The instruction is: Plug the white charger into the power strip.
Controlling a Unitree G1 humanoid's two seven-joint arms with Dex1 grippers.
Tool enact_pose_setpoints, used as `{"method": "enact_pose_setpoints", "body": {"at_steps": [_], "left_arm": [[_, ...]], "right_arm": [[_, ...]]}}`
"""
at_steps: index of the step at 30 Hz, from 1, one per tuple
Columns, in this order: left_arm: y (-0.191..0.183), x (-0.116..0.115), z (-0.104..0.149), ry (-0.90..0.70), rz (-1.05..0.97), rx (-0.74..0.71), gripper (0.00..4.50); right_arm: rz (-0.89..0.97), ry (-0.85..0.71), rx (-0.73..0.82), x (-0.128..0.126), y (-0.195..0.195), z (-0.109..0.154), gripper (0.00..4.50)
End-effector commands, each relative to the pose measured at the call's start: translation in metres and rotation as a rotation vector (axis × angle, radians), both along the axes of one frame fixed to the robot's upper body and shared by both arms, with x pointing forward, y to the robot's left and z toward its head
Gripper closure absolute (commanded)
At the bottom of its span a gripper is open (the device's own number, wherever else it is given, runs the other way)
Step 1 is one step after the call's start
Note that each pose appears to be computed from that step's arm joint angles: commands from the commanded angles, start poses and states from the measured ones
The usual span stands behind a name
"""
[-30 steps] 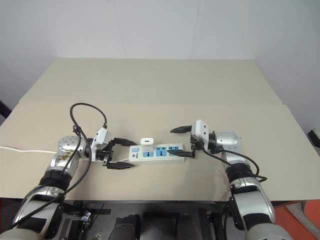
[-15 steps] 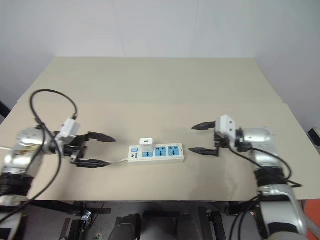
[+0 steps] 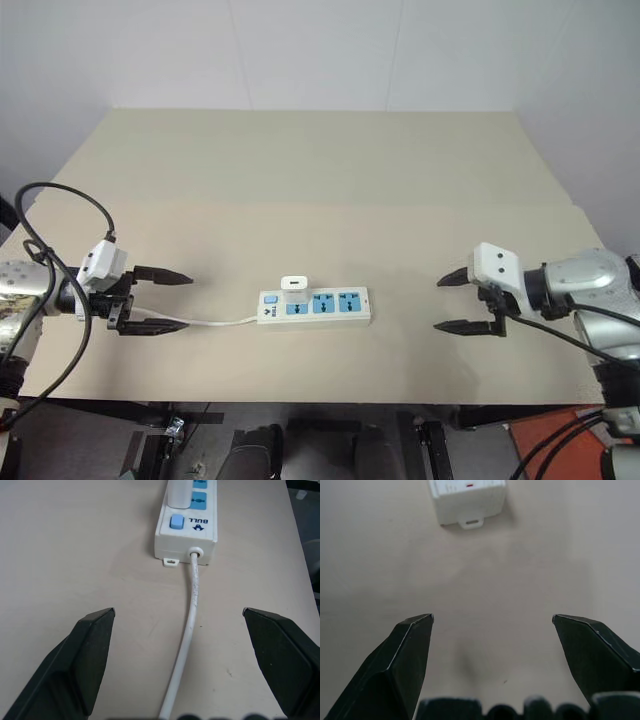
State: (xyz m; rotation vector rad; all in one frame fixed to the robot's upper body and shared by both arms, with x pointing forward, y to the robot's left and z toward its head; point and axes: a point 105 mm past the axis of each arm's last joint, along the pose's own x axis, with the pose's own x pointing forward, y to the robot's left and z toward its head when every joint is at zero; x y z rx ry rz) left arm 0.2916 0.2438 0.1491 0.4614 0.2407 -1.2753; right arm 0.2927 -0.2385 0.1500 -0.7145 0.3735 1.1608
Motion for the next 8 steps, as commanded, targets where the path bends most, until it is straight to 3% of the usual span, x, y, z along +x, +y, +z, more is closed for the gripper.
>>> {"method": "enact_pose_setpoints", "body": {"at_steps": [1,8], "left_arm": [[-0.0037,-0.0024,0.0051,-0.045,-0.005,-0.009,0.04],[-0.0081,-0.0062,0.0063,-0.042,-0.017,-0.023,0.04]], "right_arm": [[-0.059,-0.048,-0.001,-0.0051,-0.0050,0.0127,0.00],[-0.109,-0.035,0.024,-0.0078,0.0028,0.0047,0.00]]}}
